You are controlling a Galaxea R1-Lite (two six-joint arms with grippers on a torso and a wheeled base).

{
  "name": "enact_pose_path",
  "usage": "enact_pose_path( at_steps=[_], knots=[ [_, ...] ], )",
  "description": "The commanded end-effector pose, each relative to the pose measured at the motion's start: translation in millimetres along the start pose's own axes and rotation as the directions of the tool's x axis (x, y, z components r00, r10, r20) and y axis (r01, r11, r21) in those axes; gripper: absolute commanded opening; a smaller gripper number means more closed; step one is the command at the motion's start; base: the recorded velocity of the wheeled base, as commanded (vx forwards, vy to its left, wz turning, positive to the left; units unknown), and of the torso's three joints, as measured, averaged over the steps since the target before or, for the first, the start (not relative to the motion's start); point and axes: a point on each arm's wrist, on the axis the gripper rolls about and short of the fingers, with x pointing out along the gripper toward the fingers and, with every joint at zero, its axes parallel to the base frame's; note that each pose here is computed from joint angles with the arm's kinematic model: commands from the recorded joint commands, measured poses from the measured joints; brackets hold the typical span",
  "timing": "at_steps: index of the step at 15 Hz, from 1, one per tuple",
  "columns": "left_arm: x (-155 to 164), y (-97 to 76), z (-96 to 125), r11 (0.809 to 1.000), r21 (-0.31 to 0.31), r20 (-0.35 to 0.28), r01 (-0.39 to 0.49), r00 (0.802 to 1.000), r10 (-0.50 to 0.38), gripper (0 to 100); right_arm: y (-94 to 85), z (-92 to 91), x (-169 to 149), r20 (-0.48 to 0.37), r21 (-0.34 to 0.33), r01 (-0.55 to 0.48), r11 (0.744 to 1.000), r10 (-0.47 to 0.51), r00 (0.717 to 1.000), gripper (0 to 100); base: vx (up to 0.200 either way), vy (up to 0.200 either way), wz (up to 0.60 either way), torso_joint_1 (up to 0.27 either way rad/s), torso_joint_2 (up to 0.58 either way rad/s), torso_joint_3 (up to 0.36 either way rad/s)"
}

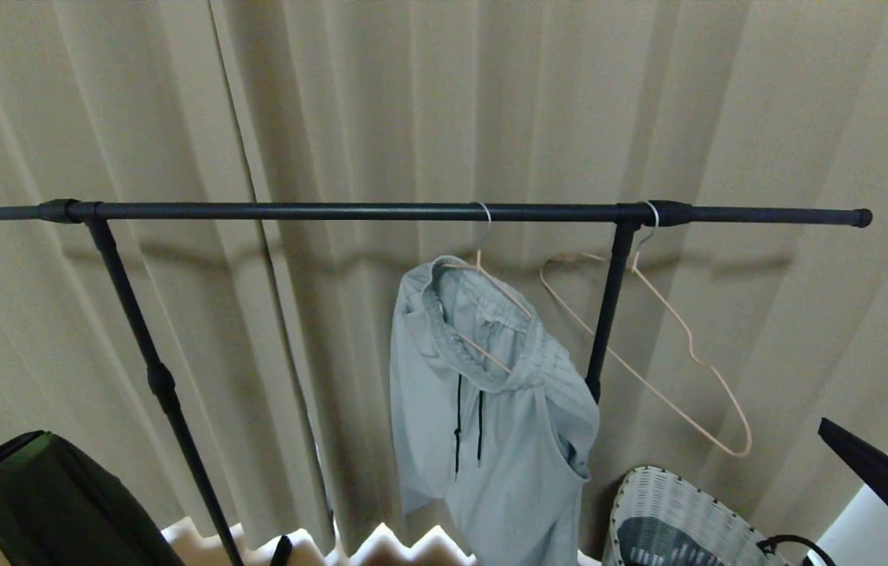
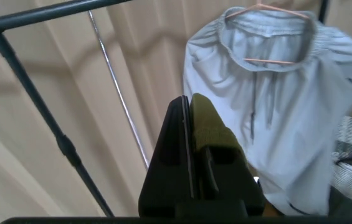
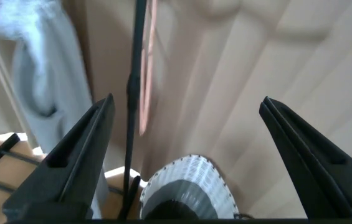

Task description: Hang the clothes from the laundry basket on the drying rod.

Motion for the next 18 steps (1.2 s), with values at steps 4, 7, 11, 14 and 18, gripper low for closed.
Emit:
enact_pose_path(
  at_steps=[4, 7, 11, 14, 18],
  knots=[
    [1.4, -1.0, -6.3, 1.000, -0.004, -0.030, 0.007, 1.000, -0.007, 0, 8.1, -7.3, -6.2, -0.013, -0.006, -0.050, 0.999, 0.050, 0.999, 100, 0.000, 0.000, 0.00, 0.000, 0.00, 0.000],
    [1.3, -1.0, -6.8, 1.000, -0.002, -0.031, 0.006, 0.999, -0.006, 0, 8.2, 3.5, 9.4, -0.130, 0.033, -0.125, 0.992, 0.128, 0.983, 100, 0.000, 0.000, 0.00, 0.000, 0.00, 0.000],
    [0.4, -0.8, -5.4, 1.000, -0.001, -0.021, 0.001, 1.000, -0.001, 0, -2.6, 37.3, 41.9, -0.251, 0.077, -0.151, 0.986, 0.166, 0.954, 100, 0.000, 0.000, 0.00, 0.000, 0.00, 0.000],
    [-0.2, -1.0, -6.2, 1.000, -0.001, -0.023, 0.001, 1.000, -0.001, 0, -3.3, 57.3, 68.6, -0.306, 0.088, -0.193, 0.977, 0.211, 0.928, 100, 0.000, 0.000, 0.00, 0.000, 0.00, 0.000],
    [-8.3, -3.0, -12.0, 1.000, 0.020, -0.009, -0.007, 1.000, 0.008, 0, 9.1, 65.0, 115.7, -0.393, 0.093, -0.256, 0.962, 0.271, 0.878, 100, 0.000, 0.000, 0.00, 0.000, 0.00, 0.000]
  ],
)
